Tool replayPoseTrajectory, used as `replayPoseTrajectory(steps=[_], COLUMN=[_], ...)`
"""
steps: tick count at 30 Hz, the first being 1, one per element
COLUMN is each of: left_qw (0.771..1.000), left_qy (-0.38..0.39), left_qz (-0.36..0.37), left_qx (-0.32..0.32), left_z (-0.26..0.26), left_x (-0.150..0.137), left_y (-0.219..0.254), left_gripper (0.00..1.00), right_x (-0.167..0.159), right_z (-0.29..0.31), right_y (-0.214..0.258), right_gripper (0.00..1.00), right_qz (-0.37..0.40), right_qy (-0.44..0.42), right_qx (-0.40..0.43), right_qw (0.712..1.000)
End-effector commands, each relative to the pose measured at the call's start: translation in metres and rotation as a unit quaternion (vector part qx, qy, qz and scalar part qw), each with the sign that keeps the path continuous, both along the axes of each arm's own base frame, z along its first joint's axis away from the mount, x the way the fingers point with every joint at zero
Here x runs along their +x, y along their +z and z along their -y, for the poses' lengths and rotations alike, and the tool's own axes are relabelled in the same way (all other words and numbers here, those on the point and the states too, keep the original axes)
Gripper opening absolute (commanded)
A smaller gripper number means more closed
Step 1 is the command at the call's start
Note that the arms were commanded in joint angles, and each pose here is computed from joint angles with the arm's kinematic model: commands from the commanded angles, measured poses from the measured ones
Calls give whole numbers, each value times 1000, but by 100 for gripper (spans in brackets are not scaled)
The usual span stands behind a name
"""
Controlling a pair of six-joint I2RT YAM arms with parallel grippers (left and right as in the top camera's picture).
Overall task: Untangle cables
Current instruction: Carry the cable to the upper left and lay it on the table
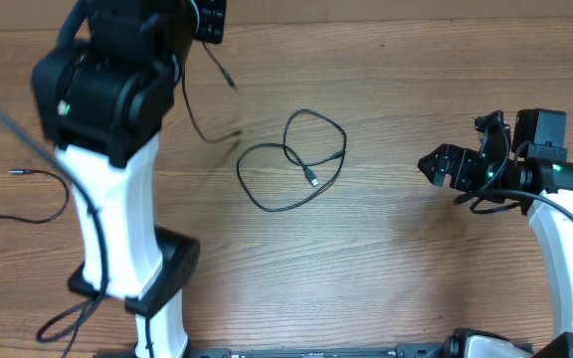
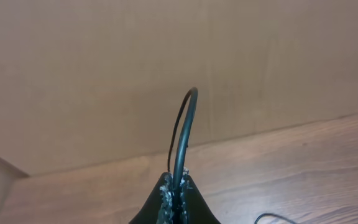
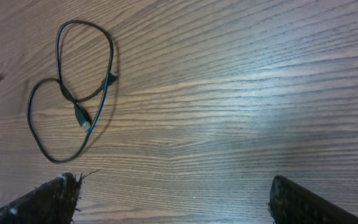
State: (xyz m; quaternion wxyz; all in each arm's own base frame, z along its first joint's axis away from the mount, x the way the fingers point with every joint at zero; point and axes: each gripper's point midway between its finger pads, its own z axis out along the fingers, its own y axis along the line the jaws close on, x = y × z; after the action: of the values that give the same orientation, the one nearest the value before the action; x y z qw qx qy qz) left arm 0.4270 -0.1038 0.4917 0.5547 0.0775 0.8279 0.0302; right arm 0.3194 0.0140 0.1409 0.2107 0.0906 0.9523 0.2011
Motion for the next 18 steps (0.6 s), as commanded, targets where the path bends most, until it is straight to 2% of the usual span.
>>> replayPoseTrajectory(steps=[1, 8, 18], left_qw=[999, 993, 971], left_qy=[3, 24, 98], left_qz=[-36, -106, -194], left_qx=[-18, -44, -101], left_z=[-10, -57, -171], left_x=[23, 66, 112], left_y=[-26, -83, -177], left_gripper=[4, 4, 4], right_x=[1, 1, 0], right_z=[0, 0, 0], right_y=[1, 0, 0], right_gripper=[96, 96, 96], right_qz=[3, 3, 0], right_qy=[2, 2, 2], right_qx=[2, 2, 2], right_qw=[1000, 1000, 1000])
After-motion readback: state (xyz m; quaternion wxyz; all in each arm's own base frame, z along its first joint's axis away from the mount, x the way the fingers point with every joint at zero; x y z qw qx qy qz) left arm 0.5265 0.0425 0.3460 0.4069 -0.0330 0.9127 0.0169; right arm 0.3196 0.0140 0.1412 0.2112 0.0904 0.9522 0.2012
